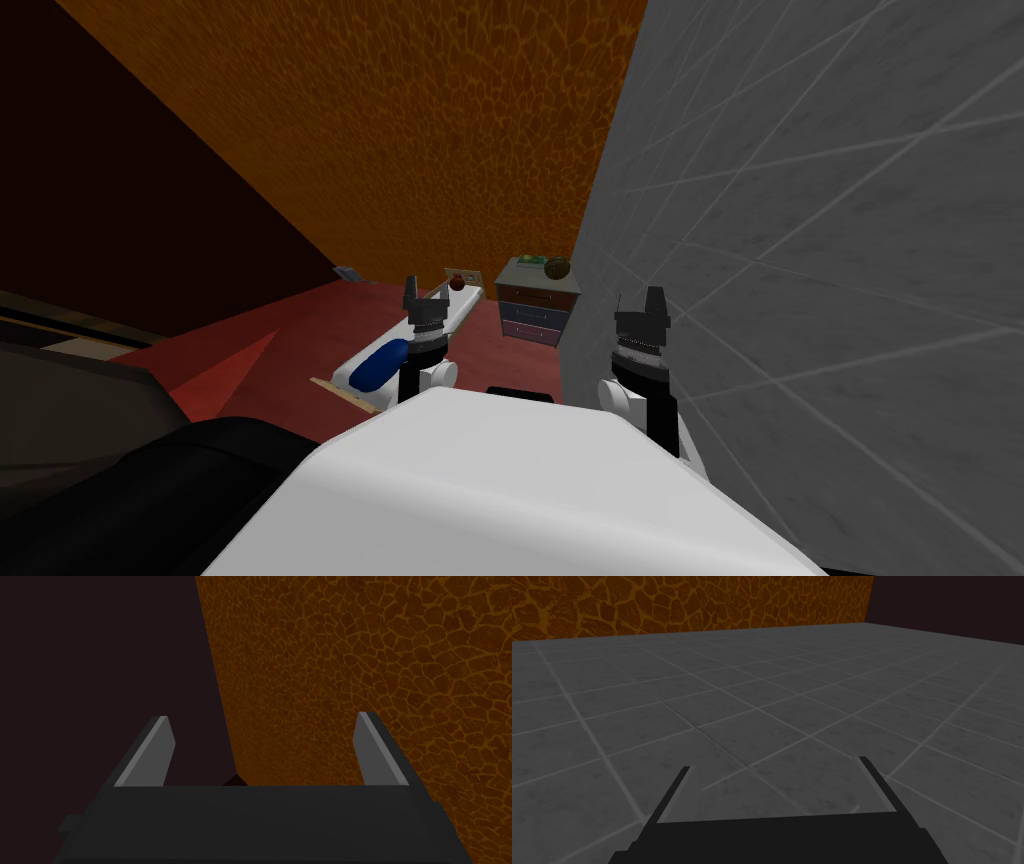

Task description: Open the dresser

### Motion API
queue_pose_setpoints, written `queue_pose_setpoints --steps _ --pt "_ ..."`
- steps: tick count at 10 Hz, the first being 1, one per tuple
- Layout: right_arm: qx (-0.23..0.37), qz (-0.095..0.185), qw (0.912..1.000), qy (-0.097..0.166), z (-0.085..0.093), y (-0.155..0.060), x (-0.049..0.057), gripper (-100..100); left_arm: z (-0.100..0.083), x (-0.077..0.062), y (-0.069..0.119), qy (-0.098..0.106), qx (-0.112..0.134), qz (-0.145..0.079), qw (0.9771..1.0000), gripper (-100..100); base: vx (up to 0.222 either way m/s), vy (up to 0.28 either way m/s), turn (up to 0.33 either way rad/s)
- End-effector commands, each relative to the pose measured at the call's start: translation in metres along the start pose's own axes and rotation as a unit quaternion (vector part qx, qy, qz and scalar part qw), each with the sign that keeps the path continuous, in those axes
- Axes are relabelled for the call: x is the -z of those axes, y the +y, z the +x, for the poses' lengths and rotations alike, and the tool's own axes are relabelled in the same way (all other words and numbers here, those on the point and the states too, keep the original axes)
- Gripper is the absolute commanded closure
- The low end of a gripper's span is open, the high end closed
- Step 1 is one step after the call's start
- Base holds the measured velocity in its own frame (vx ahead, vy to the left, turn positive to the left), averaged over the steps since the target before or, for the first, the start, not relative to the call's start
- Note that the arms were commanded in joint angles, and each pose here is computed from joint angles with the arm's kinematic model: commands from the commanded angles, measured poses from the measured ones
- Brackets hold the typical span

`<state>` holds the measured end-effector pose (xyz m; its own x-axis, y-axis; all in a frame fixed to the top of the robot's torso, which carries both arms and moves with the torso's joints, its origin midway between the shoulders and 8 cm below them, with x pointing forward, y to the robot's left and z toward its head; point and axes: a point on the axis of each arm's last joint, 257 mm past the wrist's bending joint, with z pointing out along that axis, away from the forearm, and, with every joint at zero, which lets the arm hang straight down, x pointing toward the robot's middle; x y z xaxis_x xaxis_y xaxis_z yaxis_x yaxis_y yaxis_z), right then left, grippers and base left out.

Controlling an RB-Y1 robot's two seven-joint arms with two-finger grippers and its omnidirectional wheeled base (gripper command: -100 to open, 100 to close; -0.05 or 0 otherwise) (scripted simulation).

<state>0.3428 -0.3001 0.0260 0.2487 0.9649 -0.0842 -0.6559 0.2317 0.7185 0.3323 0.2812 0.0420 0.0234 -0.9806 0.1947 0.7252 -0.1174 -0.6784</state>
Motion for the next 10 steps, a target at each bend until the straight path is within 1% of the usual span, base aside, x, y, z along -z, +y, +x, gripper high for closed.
queue_pose_setpoints --steps 1,9,10 --pt "0.000 0.000 1.0000 0.000 0.0000 0.0000 0.0000 0 0.0000 0.0000 0.0000 0.000 0.000 0.000 1.0000 0 0.000 0.000 0.000" --pt "0.000 0.000 1.0000 0.000 0.0000 0.0002 -0.0001 0 0.0000 -0.0001 -0.0002 0.000 0.000 0.000 1.0000 0 0.000 0.000 0.000" --pt "0.043 -0.003 0.9988 0.021 0.0017 -0.0051 0.0021 -100 0.0000 -0.0001 -0.0002 0.000 0.000 0.000 1.0000 0 0.061 0.014 -0.020"
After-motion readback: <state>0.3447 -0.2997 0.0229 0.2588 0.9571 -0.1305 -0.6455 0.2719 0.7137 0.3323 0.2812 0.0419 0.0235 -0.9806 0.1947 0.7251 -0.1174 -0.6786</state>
